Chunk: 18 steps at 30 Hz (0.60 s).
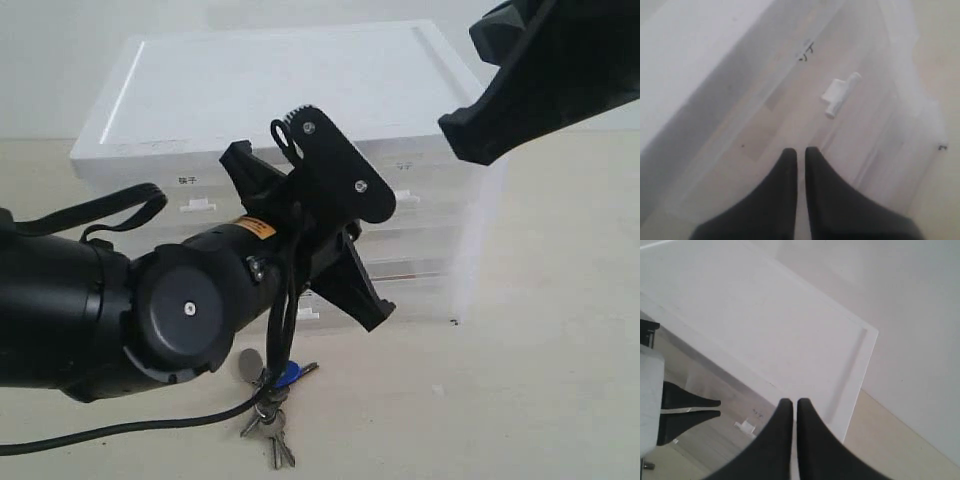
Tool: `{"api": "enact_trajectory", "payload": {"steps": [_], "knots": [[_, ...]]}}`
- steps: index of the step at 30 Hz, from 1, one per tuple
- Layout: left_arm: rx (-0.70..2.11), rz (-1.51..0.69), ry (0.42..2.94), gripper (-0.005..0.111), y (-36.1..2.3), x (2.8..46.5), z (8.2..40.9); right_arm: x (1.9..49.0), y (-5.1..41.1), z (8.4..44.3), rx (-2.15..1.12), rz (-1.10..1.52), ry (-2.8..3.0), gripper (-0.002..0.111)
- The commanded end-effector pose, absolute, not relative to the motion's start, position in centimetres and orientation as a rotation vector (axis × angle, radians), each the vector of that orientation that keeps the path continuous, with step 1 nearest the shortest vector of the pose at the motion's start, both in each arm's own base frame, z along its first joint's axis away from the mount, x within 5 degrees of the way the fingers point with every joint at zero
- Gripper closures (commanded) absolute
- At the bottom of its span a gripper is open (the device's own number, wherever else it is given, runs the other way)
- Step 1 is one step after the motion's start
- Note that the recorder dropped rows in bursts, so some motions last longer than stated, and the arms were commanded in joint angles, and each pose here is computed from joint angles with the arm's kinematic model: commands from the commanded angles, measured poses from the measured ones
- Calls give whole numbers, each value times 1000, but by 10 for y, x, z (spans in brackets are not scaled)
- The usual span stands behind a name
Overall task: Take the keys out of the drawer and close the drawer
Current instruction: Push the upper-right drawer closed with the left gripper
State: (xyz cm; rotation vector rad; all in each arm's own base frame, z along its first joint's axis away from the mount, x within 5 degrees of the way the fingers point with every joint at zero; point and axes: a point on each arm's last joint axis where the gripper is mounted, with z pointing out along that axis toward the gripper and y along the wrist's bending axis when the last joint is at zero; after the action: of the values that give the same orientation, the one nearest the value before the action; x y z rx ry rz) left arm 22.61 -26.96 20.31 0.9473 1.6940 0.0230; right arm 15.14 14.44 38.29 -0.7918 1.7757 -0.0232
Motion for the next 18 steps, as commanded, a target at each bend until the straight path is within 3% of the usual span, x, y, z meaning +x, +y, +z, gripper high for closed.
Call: {"api": "enact_trajectory", "payload": {"steps": [1,18], "knots": [[828,49,1671,102,-265,231,210,151,143,383,-797,-35,1762,108],[879,-9,1715,102,-265,223,206,151,143,383,-796,-38,1763,108]]}}
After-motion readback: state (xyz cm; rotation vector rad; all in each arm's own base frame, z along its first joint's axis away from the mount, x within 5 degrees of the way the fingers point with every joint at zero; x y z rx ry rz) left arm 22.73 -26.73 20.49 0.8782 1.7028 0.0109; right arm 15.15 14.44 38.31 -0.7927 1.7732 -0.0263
